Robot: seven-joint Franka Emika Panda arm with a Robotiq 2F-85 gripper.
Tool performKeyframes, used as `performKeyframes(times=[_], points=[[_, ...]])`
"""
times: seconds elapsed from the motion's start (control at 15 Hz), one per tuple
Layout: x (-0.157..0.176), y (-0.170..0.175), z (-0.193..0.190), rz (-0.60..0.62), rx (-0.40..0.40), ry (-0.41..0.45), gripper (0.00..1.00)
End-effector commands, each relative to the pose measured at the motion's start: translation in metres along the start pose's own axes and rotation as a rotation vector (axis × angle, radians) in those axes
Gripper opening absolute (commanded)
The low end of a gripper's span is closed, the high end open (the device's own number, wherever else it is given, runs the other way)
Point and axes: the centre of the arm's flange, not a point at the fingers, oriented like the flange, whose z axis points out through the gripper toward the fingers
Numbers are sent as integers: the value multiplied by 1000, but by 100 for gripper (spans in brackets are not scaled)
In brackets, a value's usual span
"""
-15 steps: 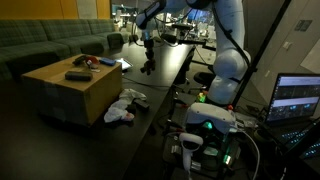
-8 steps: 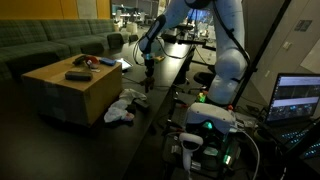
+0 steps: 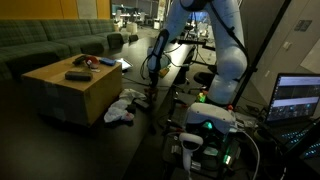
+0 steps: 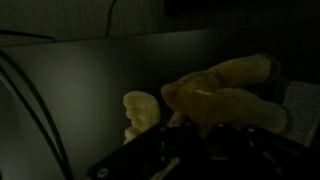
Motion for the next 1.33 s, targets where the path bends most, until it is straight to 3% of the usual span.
performKeyframes(times=[0.0, 0.33, 0.8, 0.87, 1.0, 1.27], points=[[-9, -5, 2, 59, -79, 80, 9], [5, -5, 2, 129, -148, 173, 9], [18, -16, 9, 149, -191, 208, 11], [19, -17, 7, 147, -198, 210, 36], [21, -18, 1, 139, -198, 224, 40], [28, -17, -15, 124, -219, 259, 72]])
